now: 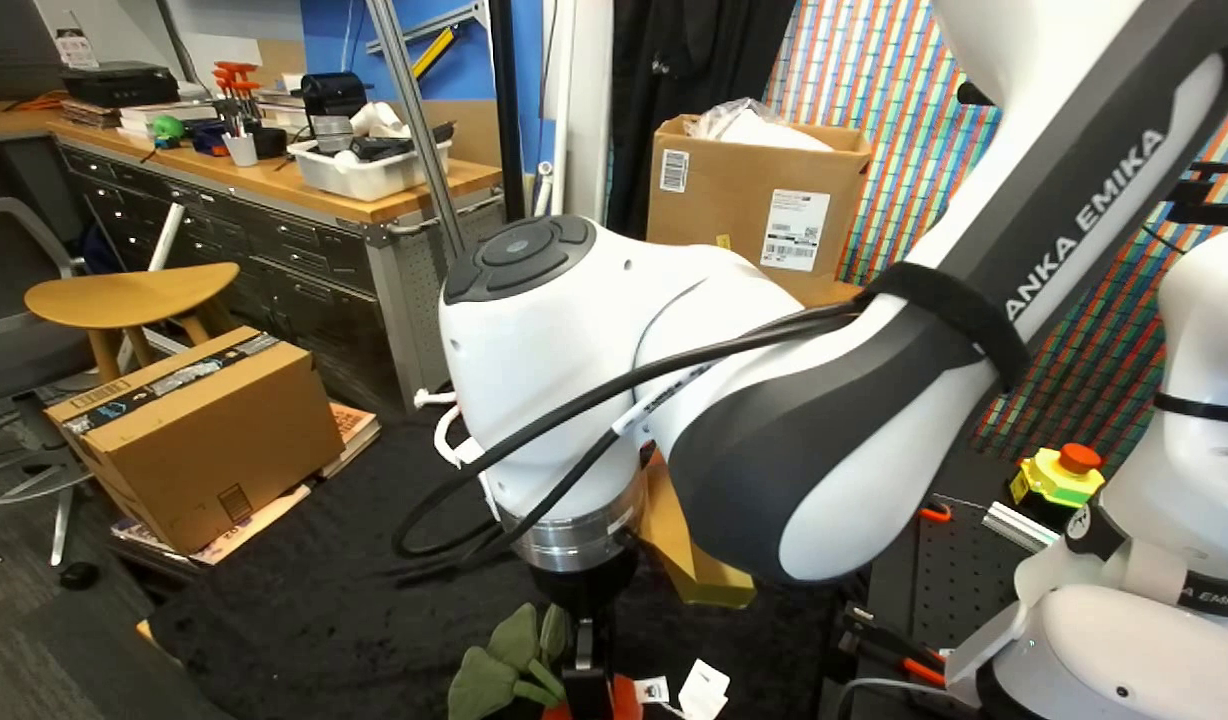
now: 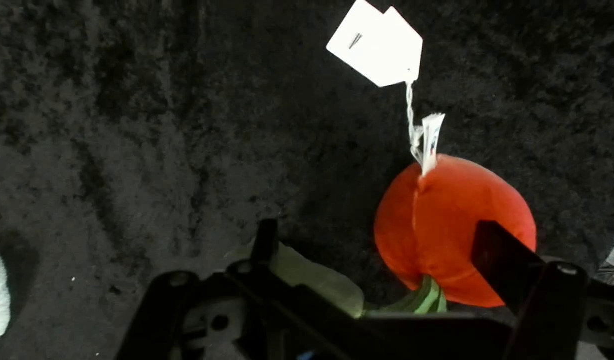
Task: Pile all the objects on the middle back of the table
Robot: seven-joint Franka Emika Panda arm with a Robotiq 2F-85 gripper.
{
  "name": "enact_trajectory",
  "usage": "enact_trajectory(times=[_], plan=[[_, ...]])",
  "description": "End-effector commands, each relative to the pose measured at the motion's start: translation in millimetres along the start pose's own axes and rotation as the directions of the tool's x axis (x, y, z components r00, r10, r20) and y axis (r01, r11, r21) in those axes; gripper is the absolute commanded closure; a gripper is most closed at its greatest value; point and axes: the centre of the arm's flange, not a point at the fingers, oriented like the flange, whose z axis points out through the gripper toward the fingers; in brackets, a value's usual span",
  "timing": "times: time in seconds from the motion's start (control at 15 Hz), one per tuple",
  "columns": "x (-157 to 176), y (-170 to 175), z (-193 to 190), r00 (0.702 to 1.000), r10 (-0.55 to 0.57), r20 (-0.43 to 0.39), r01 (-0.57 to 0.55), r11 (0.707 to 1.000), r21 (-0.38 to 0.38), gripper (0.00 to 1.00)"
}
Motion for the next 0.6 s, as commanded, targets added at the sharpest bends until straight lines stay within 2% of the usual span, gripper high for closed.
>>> enact_trajectory(times=[0.0, 0.53], plan=[[9.4, -18.3, 2.6, 1.000, 0.011, 0.008, -0.011, 0.999, 0.045, 0.00], [15.3, -32.6, 2.1, 0.999, 0.019, 0.026, -0.021, 0.995, 0.100, 0.00]])
